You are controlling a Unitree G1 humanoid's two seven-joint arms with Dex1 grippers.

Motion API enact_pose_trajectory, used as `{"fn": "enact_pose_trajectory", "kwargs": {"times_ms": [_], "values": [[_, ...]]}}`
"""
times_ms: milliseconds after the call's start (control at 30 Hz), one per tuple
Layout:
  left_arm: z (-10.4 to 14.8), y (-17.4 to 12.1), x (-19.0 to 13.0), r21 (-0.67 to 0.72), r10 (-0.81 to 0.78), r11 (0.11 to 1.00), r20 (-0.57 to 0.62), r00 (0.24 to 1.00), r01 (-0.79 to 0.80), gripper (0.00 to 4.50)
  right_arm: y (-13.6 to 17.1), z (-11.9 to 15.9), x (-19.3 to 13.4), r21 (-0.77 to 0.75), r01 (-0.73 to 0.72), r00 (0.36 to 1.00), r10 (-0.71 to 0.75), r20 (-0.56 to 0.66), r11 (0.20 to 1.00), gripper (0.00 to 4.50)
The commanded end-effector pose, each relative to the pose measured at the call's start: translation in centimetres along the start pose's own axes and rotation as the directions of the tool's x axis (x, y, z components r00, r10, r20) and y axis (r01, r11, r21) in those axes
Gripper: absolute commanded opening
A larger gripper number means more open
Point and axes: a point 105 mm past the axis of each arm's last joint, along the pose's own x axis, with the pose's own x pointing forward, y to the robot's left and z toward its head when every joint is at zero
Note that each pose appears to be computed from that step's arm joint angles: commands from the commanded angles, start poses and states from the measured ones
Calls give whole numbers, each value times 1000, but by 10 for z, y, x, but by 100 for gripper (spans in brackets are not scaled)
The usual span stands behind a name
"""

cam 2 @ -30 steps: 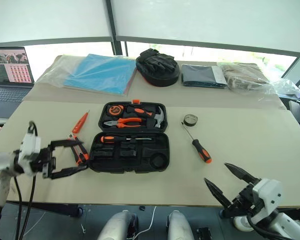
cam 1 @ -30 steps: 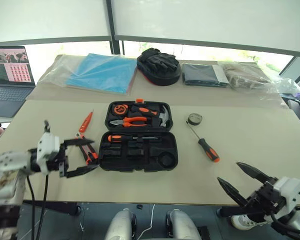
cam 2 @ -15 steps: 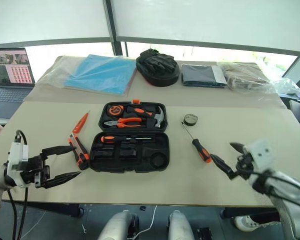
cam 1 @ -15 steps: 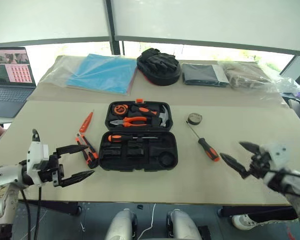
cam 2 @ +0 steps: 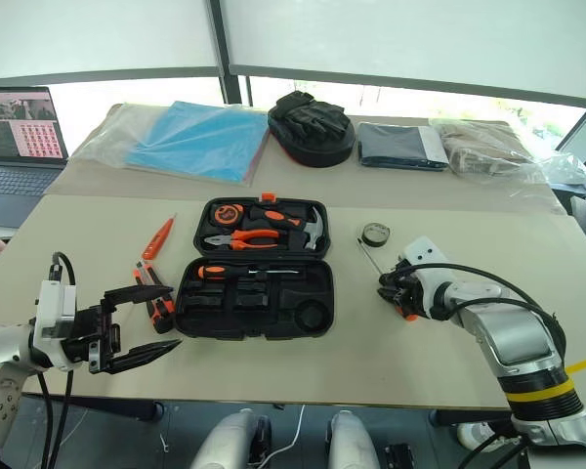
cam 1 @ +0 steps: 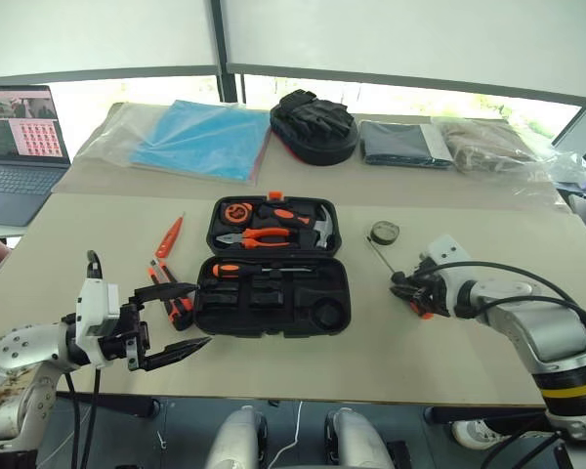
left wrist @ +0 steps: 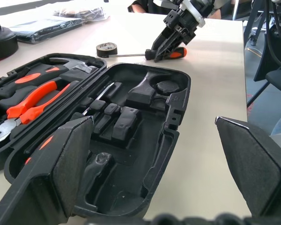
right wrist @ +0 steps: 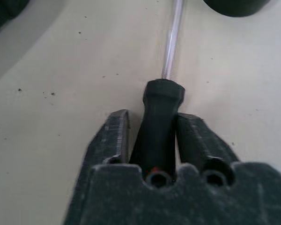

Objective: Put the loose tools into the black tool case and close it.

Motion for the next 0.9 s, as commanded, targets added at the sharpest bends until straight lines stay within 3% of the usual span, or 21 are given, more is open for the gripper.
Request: {"fn": "enact_pose_trajectory", "kwargs": {"times_ms": [33,100,233,300,400,567,900], "values": [[7,2,-1,27,38,999,29,999,-38,450,-1,28,-24,-114,-33,989,49,138,993,86],[5,3,-5,23,69,997,39,997,-70,450,18,49,-39,-232,-144,952,199,232,962,86],[2,5,-10,10,119,993,50,992,-120,450,55,86,-55,-427,-322,843,461,276,845,86],[1,6,-12,-1,147,989,55,988,-147,450,71,104,-51,-483,-365,793,537,287,796,86],[-5,4,-18,-16,188,982,44,981,-187,450,101,126,-26,-580,-424,754,626,199,695,86],[-12,-1,-23,-36,232,972,29,972,-231,450,128,137,16,-658,-466,767,641,32,591,86],[-12,-9,-24,-36,266,964,20,964,-265,450,132,129,53,-693,-480,816,565,-127,538,86]]}}
